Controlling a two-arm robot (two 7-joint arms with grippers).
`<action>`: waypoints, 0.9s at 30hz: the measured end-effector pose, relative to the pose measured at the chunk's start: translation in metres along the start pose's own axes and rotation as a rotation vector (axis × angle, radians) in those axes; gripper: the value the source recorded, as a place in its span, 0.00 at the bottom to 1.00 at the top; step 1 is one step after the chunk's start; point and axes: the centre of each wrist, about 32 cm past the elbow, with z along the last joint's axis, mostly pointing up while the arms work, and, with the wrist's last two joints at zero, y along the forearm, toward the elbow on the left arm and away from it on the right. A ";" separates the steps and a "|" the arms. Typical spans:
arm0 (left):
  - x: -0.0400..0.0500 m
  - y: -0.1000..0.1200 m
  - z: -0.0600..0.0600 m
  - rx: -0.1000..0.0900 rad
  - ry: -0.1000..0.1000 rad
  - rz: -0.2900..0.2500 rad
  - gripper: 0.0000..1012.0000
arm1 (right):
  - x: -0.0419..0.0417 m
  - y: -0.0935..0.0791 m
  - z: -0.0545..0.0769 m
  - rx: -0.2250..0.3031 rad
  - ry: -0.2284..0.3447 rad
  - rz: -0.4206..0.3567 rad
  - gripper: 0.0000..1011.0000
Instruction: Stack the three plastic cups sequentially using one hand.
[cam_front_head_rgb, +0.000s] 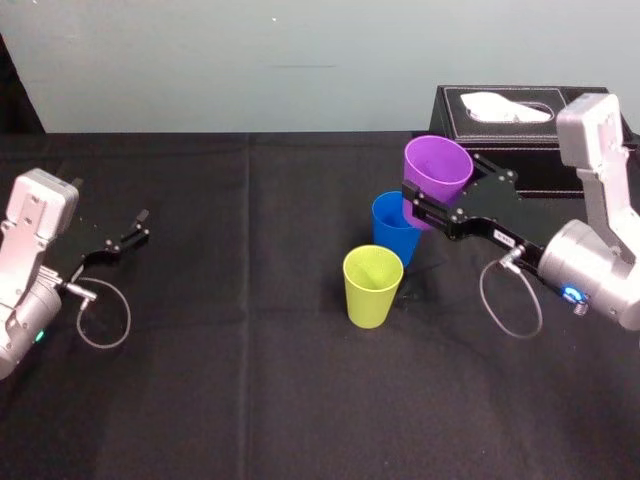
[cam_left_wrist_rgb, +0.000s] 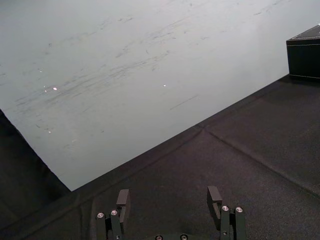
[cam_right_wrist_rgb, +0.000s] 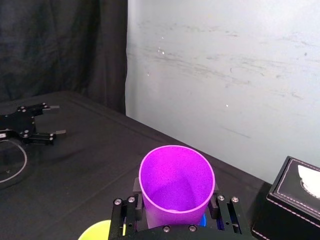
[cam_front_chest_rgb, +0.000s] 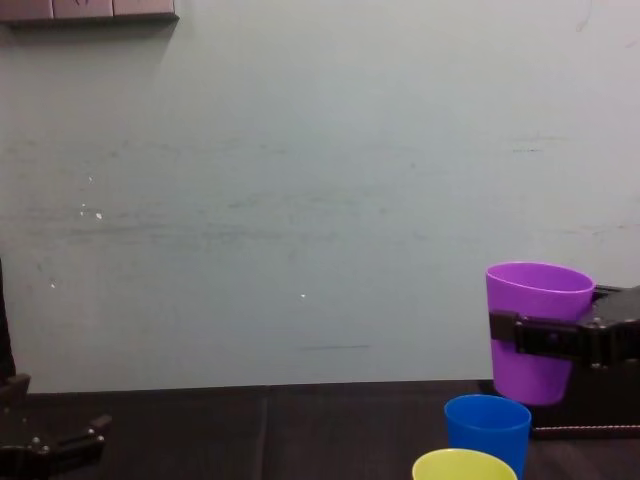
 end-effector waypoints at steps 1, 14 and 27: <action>0.0000 0.000 0.000 0.000 0.000 0.000 1.00 | 0.0014 0.002 0.001 -0.003 0.003 0.002 0.72; 0.0000 0.000 0.000 0.000 0.000 0.000 1.00 | 0.0142 0.033 -0.001 -0.045 0.037 0.005 0.72; 0.0000 0.000 0.000 0.000 0.000 0.000 1.00 | 0.0193 0.051 -0.004 -0.062 0.058 0.004 0.72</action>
